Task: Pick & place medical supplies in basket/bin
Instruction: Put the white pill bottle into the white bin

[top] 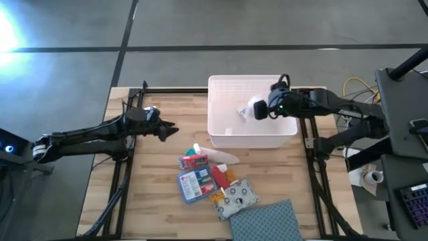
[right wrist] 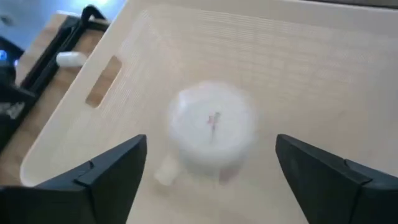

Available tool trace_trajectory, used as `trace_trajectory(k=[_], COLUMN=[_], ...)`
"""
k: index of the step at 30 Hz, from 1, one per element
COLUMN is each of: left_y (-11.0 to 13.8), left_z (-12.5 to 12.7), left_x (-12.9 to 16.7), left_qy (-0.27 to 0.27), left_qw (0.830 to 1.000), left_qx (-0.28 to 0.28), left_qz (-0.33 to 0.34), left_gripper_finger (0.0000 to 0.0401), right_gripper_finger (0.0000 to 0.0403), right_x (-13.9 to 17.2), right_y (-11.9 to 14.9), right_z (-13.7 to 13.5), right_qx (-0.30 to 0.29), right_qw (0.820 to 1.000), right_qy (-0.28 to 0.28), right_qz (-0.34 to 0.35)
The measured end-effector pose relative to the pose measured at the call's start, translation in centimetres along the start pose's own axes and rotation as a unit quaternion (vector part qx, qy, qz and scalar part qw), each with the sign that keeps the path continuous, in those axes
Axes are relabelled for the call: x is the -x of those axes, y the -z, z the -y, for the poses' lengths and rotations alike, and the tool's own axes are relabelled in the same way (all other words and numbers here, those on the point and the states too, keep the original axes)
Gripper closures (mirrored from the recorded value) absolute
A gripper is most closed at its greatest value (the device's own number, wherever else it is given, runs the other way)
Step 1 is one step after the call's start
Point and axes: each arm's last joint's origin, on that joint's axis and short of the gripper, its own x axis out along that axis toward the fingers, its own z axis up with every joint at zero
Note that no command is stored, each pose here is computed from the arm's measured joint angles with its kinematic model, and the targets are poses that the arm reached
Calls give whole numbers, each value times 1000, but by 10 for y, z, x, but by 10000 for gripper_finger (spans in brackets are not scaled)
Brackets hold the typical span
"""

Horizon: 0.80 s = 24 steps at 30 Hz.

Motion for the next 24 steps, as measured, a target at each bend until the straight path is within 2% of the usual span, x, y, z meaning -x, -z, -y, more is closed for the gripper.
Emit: trace_trajectory(k=[4, 7, 10, 12, 14, 16, 19, 21, 24], left_y=[0, -9, -26, -37, -47, -57, -72, -82, -93], left_z=[-1, 2, 12, 20, 21, 13, -15, -35, -56], left_x=[1, 5, 4, -2, -12, -24, -39, -46, -50], left_qy=[-27, -110, -184, -216, -259, -316, -379, -393, -403], left_qw=[1000, 992, 971, 949, 916, 879, 826, 805, 790], left_qx=[-14, -51, -123, -183, -225, -234, -224, -219, -212], left_qz=[-2, -26, -85, -141, -209, -272, -353, -386, -410], left_gripper_finger=[124, 139, 166, 182, 193, 197, 199, 199, 198], right_gripper_finger=[36, 34, 33, 33, 33, 33, 33, 33, 33], right_x=[-8, -9, -9, -9, -8, -7, -7, -8, -8], right_y=[1, 2, 2, 2, 1, 1, 1, 2, 1], right_z=[-4, -5, -4, -4, -2, -2, -2, -2, -2], right_qx=[38, 58, 72, 74, 73, 79, 88, 89, 91], right_qw=[999, 998, 997, 997, 997, 997, 996, 996, 996], right_qy=[11, 12, 12, 9, 8, 7, 7, 7, 7], right_qz=[-7, -8, -11, -15, -17, -18, -19, -19, -19])
